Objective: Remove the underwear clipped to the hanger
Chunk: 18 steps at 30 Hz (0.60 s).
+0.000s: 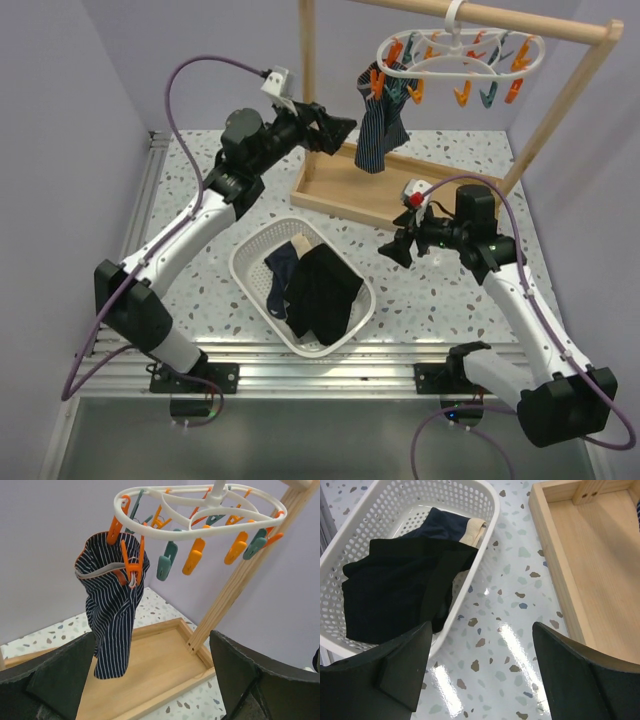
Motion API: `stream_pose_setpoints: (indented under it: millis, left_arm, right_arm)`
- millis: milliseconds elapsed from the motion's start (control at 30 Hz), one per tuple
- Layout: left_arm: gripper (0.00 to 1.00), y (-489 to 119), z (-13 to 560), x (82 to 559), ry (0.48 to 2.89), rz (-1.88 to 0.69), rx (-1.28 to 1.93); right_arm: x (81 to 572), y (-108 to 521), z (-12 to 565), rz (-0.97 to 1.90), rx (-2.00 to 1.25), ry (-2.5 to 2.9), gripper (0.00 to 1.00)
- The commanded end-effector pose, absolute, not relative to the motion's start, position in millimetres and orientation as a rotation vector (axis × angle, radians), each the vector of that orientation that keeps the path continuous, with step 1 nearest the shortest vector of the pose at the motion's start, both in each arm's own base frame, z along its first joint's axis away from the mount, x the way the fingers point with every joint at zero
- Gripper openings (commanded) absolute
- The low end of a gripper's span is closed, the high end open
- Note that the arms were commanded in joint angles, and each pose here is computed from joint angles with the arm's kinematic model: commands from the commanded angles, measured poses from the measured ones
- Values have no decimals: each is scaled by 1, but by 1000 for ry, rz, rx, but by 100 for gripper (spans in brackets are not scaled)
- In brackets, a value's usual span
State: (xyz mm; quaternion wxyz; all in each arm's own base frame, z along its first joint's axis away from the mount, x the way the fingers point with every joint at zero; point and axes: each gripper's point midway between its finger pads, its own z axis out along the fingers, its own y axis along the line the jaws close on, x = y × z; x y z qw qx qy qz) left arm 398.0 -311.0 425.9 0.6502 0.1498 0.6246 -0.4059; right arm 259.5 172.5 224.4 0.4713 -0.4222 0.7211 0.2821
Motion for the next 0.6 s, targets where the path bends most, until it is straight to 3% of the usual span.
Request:
stream_pose_setpoints:
  millis: [0, 267, 567]
  left_arm:
    - [100, -327, 450, 408, 1395, -1062, 349]
    - [97, -350, 473, 445, 1326, -1137, 310]
    - [90, -370, 462, 490, 1350, -1151, 240]
  right_arm:
    - [252, 173, 233, 798, -1009, 1731, 84]
    - [266, 160, 222, 785, -899, 1786, 84]
    - [265, 155, 220, 782, -861, 1777, 84]
